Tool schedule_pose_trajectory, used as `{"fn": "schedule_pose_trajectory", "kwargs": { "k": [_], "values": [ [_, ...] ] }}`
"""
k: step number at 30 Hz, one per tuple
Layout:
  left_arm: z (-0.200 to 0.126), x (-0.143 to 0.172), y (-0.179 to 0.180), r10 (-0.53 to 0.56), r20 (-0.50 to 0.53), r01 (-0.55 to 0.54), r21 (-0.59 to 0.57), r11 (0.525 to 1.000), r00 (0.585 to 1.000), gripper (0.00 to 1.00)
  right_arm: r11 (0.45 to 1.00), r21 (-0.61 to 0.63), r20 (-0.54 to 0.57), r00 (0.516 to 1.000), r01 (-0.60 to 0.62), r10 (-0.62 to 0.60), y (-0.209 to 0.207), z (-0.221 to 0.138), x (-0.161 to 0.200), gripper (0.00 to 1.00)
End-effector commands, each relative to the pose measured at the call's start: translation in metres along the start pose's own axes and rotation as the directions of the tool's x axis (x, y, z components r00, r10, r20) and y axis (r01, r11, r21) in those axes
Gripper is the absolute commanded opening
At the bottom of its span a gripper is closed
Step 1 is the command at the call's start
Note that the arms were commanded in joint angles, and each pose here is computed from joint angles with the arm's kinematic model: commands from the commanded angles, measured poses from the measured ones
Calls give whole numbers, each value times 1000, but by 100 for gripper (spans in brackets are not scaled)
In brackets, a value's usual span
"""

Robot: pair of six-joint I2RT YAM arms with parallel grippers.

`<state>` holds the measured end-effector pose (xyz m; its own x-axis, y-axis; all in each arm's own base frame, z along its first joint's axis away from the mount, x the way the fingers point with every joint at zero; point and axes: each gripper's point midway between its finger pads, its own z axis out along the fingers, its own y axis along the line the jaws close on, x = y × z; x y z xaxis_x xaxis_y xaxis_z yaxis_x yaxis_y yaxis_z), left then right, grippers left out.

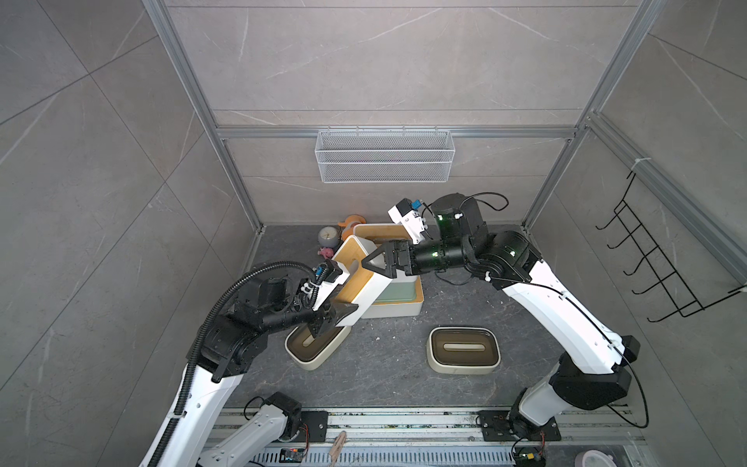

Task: Stack the tissue boxes
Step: Place the tissue box at the tissue box.

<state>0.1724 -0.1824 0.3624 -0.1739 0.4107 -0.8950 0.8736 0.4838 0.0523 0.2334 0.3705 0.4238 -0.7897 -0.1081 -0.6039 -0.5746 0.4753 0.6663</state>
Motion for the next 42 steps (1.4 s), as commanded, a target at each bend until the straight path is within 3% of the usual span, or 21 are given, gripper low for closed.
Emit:
{"fn": "schedule_pose_trajectory", "kwargs": {
  "k": [1,6,30,36,42],
  "values": [
    [-19,-34,2,132,108,-126,-61,990,985,32,999,18,-12,999,-31,31,-3,4,2,99],
    [-20,-37,3,157,110,-149,-73,986,982,32,998,7,-20,998,-57,57,-2,8,2,88],
    [-15,-32,18,192,76,-178,-159,971,978,32,988,-54,-47,989,-145,142,1,19,8,54],
    [-11,-27,24,182,58,-169,-177,970,982,37,991,-50,-31,992,-127,125,1,16,6,47],
    [-9,-25,28,173,51,-160,-193,968,984,43,996,-45,14,997,-77,78,7,8,-4,34]
  ]
}}
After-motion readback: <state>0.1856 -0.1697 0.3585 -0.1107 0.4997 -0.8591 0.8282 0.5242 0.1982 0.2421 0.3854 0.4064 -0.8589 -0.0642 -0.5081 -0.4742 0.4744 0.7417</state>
